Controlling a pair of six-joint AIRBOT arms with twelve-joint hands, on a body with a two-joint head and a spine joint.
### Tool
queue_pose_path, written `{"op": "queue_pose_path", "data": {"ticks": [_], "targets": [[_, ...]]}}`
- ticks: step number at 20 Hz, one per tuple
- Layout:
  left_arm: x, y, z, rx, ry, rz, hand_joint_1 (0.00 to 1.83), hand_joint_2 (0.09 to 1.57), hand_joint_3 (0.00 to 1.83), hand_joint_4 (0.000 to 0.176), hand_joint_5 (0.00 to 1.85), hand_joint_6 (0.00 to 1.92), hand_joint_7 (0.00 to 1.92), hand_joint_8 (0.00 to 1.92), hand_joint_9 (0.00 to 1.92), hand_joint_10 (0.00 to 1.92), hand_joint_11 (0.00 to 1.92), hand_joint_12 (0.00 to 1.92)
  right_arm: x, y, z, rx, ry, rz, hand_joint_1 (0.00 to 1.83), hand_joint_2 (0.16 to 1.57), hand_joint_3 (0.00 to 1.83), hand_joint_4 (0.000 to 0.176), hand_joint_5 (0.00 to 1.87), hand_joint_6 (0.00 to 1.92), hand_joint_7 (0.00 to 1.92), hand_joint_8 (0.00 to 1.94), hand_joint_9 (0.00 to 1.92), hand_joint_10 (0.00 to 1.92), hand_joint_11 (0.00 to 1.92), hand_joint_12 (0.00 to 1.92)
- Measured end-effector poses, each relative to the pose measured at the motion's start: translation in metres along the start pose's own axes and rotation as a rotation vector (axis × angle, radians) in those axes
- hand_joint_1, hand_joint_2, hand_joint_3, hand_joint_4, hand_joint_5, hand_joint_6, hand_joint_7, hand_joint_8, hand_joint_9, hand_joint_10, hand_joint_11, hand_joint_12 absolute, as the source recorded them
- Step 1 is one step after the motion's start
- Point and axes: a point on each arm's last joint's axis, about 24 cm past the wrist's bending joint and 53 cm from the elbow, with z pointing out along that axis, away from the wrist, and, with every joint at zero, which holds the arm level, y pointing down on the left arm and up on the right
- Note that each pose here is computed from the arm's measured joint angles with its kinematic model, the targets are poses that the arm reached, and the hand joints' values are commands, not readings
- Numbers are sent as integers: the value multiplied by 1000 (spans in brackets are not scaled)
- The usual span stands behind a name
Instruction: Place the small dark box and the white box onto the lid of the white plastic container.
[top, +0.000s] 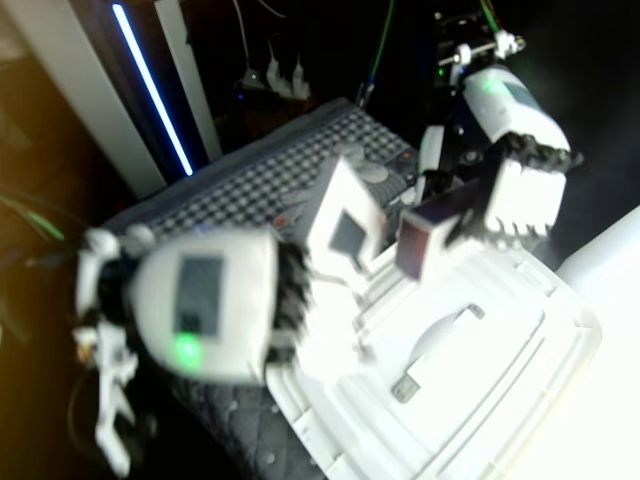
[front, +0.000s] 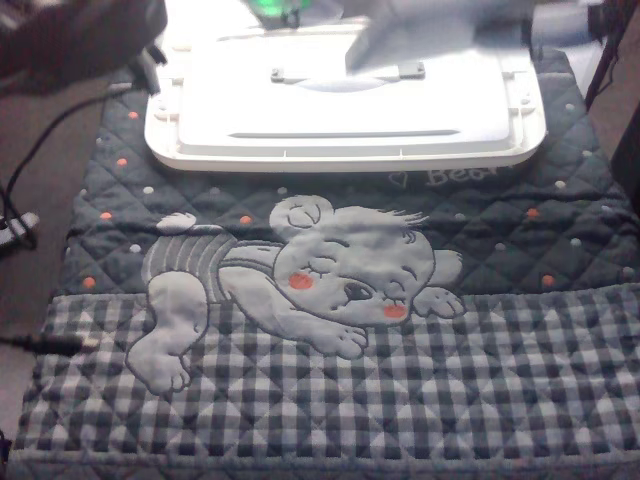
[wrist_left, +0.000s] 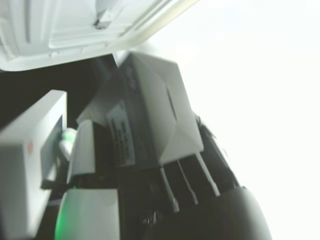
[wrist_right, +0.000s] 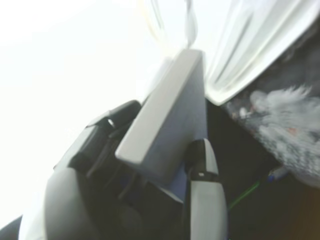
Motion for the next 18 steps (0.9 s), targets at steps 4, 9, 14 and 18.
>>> {"op": "queue_pose_path", "data": {"ticks": [4, 9, 14, 18], "targets": [[-8, 21, -2, -70, 3, 28, 959, 895, 3, 147, 151, 4, 77, 2, 39, 4, 0, 272, 5, -12, 4, 41, 14, -7, 982, 993, 0, 73, 55, 1, 88, 5, 109, 10, 0, 273], [14, 16, -6, -55, 42, 23, 1026, 918, 8, 105, 147, 0, 76, 0, 68, 5, 7, 258, 12, -8, 4, 36, 30, -4, 969, 997, 2, 119, 51, 1, 65, 2, 64, 0, 0, 285], [4, -5, -21, 18, 2, 17, 1017, 924, 4, 153, 88, 1, 61, 0, 91, 8, 0, 221, 21, -7, -10, 30, 61, 1, 928, 904, 0, 101, 37, 4, 11, 2, 19, 2, 0, 241], [8, -24, -41, 95, -9, 29, 963, 893, 0, 144, 62, 0, 49, 3, 93, 8, 8, 19, 39, -1, -31, -28, 104, 51, 778, 824, 0, 59, 69, 3, 25, 1, 38, 4, 0, 369]]}}
